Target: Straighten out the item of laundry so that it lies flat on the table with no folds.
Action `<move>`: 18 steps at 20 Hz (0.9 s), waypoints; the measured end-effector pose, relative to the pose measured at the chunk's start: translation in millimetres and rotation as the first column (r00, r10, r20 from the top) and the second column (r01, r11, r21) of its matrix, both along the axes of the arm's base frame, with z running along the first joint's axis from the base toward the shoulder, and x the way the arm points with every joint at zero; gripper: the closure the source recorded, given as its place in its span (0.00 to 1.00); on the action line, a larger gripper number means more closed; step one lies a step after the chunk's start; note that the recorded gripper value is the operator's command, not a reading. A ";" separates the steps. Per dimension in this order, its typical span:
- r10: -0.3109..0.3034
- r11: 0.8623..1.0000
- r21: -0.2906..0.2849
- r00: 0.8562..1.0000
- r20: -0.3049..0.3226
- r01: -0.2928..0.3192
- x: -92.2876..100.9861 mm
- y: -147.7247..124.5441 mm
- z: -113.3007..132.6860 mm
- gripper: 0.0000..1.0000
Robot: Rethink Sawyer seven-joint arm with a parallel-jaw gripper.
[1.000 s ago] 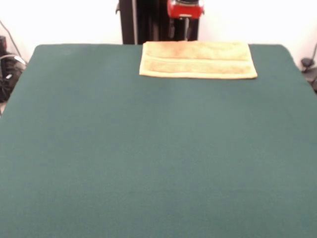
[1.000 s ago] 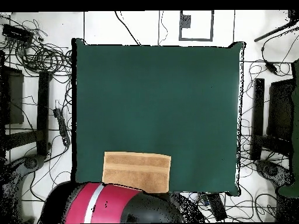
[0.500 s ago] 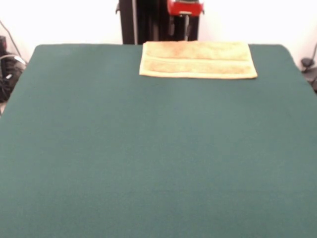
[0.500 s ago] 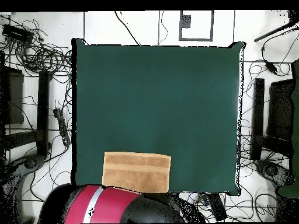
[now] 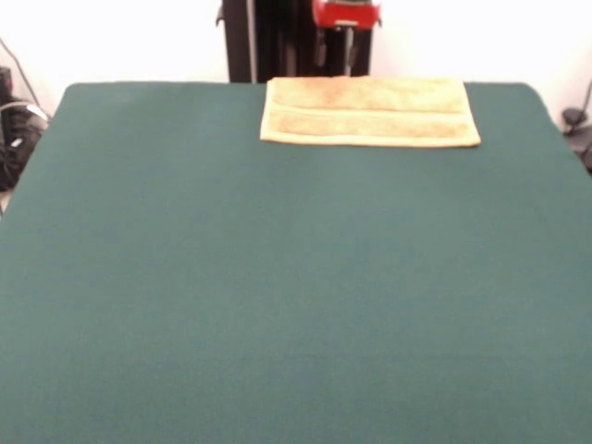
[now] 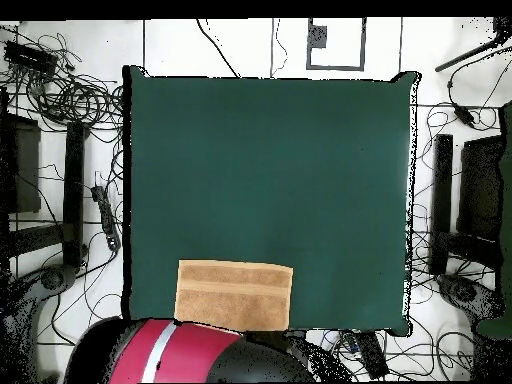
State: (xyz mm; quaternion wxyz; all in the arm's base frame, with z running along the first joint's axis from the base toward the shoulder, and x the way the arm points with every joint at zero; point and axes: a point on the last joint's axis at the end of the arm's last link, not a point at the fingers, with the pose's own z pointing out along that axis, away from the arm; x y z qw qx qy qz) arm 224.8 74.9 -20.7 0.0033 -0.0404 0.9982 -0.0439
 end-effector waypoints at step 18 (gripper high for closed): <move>0.024 1.000 -0.019 1.000 0.012 -0.024 0.9 -2.0 5.8 0.00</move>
